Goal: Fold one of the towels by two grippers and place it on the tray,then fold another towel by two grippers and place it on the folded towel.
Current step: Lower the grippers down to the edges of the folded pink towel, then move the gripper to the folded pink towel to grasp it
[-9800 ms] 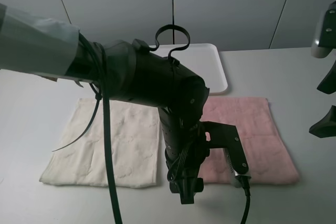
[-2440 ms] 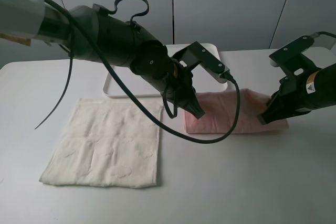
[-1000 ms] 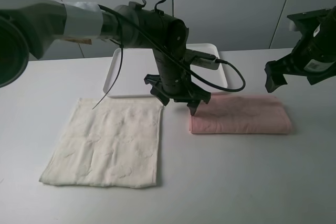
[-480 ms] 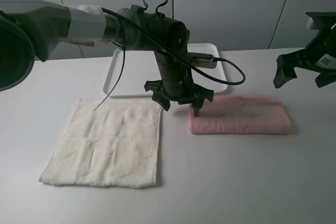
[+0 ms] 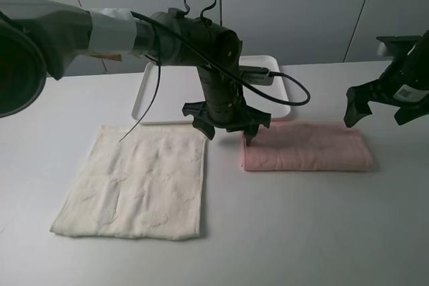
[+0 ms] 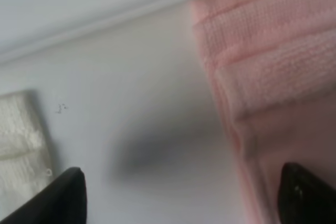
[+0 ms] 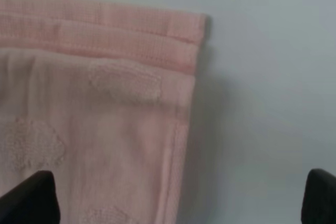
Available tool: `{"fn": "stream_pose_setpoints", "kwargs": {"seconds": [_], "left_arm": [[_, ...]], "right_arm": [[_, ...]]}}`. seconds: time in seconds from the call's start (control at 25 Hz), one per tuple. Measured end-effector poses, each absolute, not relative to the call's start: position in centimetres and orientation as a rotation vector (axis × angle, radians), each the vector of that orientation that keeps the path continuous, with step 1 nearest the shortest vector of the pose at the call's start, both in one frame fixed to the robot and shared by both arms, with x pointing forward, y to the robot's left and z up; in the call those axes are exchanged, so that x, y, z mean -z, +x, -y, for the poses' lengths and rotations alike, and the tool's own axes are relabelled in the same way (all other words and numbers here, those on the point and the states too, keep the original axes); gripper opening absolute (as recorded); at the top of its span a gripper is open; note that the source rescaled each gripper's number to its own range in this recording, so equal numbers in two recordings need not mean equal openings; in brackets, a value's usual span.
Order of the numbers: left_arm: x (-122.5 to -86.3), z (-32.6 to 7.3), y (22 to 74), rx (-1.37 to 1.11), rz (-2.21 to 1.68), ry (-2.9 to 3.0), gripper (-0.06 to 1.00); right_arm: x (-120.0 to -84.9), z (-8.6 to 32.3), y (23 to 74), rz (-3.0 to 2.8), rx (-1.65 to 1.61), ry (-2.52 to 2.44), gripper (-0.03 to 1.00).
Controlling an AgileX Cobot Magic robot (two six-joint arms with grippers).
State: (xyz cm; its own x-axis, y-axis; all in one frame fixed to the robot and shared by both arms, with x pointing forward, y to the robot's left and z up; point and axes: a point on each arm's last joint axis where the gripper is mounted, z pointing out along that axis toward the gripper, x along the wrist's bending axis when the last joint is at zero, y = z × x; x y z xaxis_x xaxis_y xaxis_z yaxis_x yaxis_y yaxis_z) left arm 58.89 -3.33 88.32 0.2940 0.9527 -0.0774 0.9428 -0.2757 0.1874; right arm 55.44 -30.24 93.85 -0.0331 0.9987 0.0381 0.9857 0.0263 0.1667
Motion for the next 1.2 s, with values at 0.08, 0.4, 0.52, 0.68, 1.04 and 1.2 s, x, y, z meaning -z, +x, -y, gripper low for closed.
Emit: {"fn": "stream_pose_setpoints", "kwargs": {"seconds": [0.08, 0.4, 0.52, 0.68, 1.04, 1.2], "left_arm": [[-87.5, 3.3, 58.8, -0.067, -1.772, 2.374, 1.00], [-87.1, 3.7, 59.0, -0.037, -1.803, 2.379, 1.00], [-87.4, 3.8, 59.2, -0.038, -1.800, 2.375, 1.00], [-87.5, 4.0, 59.3, -0.038, -1.795, 2.378, 1.00], [-87.4, 3.8, 59.2, -0.033, -1.788, 2.423, 1.00], [-87.4, 3.8, 59.1, -0.033, -1.770, 2.449, 1.00]], "right_arm": [[-93.6, 30.3, 55.6, -2.183, -0.225, 2.120, 1.00], [-93.7, 30.3, 56.0, -2.161, -0.255, 2.090, 1.00], [-93.5, 30.4, 56.1, -2.167, -0.244, 2.070, 1.00], [-91.7, 30.5, 56.2, -2.198, -0.185, 2.100, 1.00], [-89.3, 30.7, 56.2, -2.228, -0.080, 2.131, 0.99], [-88.7, 30.7, 56.2, -2.235, -0.057, 2.142, 0.95]]}}
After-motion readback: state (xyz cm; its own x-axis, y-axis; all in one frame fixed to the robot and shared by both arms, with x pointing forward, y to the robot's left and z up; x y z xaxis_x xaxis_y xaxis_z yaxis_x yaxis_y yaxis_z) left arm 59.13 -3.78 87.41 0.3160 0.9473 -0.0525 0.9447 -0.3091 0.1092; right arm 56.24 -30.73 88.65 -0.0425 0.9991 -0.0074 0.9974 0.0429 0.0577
